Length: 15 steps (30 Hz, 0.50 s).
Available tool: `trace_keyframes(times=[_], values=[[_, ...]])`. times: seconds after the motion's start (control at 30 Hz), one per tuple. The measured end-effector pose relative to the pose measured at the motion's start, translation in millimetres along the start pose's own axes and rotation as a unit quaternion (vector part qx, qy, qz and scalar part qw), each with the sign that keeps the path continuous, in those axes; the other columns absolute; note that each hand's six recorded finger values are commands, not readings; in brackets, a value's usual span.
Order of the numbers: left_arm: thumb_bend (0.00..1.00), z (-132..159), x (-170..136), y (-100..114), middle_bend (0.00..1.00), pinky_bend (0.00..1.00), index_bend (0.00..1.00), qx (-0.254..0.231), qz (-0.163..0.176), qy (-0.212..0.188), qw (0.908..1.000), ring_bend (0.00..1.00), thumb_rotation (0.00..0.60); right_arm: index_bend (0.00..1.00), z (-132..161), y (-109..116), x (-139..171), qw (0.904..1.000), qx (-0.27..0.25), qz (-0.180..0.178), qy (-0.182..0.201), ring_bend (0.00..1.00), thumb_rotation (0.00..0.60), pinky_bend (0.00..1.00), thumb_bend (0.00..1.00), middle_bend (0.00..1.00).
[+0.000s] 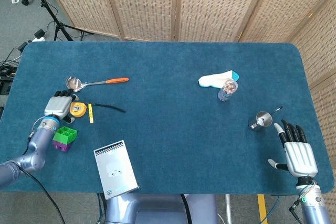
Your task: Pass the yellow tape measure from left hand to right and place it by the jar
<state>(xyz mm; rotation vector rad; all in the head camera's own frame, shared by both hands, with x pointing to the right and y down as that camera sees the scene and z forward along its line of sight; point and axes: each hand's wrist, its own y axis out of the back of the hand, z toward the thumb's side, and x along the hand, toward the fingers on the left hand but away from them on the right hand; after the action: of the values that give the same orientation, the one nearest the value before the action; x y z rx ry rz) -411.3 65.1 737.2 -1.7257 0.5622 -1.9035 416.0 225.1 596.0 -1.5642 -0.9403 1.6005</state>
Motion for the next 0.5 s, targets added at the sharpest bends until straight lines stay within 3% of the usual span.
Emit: trace_keyframes(times=[0.5], values=[[0.29,4.8,0.5,-4.7,0.00,0.00,0.33,0.000,0.003,0.002,1.0000,0.00,0.600,0.07,0.5,0.2,0.3,1.0000,-0.003,0.001,0.002,0.00,0.600,0.00,0.09,0.00]])
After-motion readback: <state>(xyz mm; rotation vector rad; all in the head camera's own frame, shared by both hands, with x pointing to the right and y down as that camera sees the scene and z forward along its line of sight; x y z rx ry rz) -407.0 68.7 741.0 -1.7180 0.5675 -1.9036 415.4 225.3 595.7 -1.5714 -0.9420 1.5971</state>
